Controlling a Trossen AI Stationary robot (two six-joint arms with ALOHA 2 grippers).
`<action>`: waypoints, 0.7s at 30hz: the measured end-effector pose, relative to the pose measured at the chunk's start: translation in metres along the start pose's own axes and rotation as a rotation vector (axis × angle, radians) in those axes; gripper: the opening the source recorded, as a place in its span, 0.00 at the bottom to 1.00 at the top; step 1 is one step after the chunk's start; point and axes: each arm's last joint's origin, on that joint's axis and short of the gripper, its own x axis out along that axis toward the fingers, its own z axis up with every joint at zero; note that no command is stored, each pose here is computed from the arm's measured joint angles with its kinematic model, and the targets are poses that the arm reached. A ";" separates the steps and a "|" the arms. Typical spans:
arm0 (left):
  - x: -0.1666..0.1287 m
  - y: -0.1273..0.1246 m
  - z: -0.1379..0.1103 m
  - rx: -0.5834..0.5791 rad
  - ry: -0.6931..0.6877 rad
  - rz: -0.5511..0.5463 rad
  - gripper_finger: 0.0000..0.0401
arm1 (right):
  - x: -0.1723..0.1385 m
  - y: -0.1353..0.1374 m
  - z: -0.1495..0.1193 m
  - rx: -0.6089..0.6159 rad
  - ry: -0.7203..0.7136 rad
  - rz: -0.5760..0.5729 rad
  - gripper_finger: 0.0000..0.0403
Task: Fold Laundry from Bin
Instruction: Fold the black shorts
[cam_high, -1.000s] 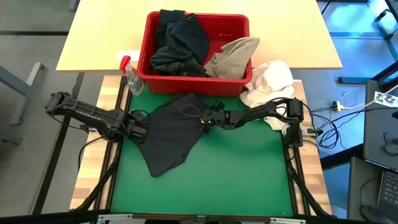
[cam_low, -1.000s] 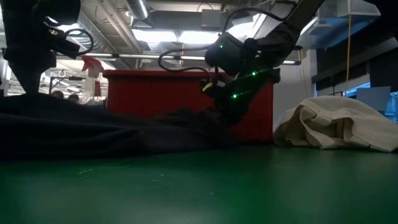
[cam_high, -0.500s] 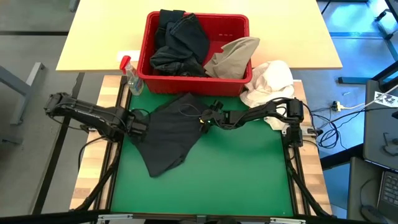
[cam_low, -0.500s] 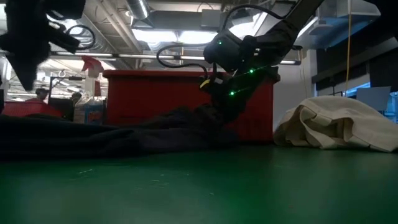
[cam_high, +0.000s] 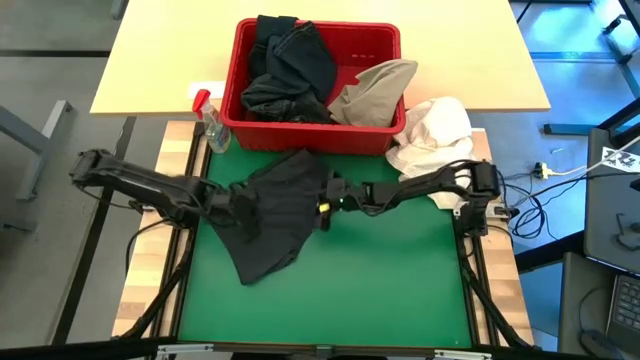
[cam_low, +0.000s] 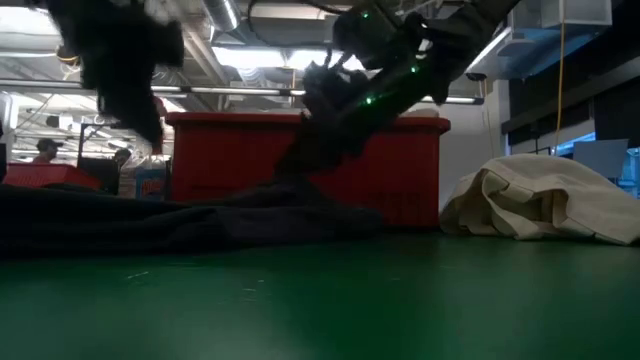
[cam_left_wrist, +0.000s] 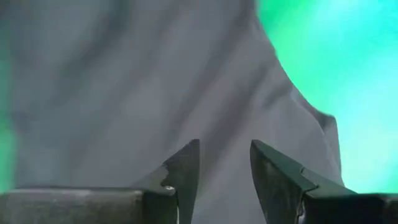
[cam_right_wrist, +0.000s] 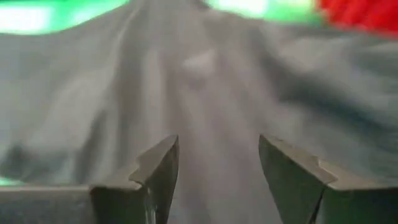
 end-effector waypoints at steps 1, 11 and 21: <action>0.012 0.001 -0.008 0.000 0.022 -0.027 0.33 | 0.005 0.003 -0.006 -0.017 0.017 0.006 0.55; 0.060 0.019 -0.070 0.033 0.244 -0.032 0.27 | 0.014 -0.005 -0.046 -0.121 0.314 -0.250 0.55; 0.043 0.006 -0.065 0.279 0.311 -0.084 0.23 | -0.031 0.041 -0.036 -0.233 0.376 -0.195 0.55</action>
